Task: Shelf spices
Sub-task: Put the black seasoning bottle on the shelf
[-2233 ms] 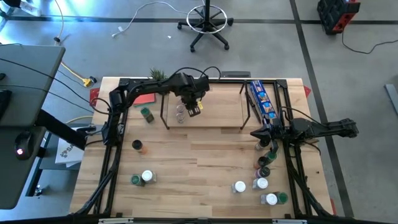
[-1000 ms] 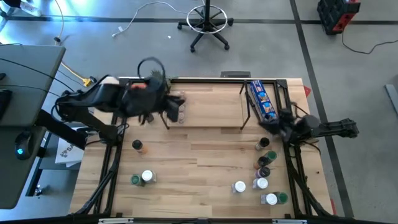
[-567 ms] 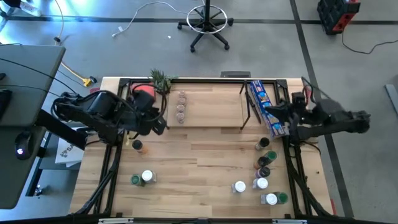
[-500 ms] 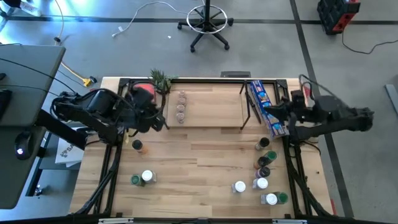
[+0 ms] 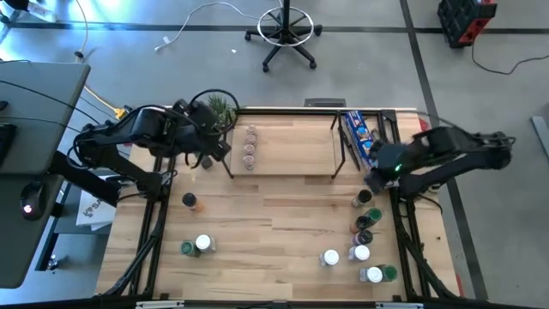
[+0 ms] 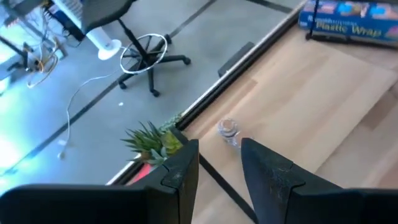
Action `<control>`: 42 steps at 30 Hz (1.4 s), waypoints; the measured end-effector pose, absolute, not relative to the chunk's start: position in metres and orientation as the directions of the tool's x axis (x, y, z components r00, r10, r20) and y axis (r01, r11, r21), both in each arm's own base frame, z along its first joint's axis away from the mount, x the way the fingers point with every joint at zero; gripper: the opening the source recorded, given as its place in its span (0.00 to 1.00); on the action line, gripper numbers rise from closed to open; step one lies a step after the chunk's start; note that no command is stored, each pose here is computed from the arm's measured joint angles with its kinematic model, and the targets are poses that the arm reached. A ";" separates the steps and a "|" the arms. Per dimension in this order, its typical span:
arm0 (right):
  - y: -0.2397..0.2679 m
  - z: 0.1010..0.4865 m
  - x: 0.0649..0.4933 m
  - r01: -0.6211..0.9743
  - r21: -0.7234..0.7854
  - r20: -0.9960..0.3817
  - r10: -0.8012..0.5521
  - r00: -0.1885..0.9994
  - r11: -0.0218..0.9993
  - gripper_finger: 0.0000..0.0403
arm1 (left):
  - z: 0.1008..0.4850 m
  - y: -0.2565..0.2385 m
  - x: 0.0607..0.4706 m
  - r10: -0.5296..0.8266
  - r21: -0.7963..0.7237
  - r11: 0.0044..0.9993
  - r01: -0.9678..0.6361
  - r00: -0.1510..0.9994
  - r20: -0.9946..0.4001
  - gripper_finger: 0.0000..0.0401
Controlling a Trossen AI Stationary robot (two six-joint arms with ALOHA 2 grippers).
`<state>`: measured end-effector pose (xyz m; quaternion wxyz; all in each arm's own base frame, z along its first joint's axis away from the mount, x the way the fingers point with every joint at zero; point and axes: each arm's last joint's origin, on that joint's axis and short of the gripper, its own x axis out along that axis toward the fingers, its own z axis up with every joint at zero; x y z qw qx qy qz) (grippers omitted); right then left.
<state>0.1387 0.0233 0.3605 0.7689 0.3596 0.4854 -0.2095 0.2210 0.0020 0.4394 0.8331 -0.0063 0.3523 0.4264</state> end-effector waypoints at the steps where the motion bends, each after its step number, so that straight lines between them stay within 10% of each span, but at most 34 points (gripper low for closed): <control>1: 0.025 0.353 0.141 0.676 0.331 -0.912 0.039 0.409 0.658 0.19 | 0.439 0.003 0.222 0.694 0.292 0.652 -0.700 0.395 -0.602 0.29; 14: 0.028 0.275 0.161 0.718 0.102 -0.994 0.047 0.096 0.689 0.74 | 0.438 -0.006 0.225 0.568 0.250 0.773 -0.583 0.460 -0.683 0.29; 42: 0.030 0.211 0.171 0.780 -0.014 -0.999 0.015 -0.030 0.625 0.66 | 0.439 -0.008 0.230 0.498 0.150 0.807 -0.571 0.522 -0.693 0.29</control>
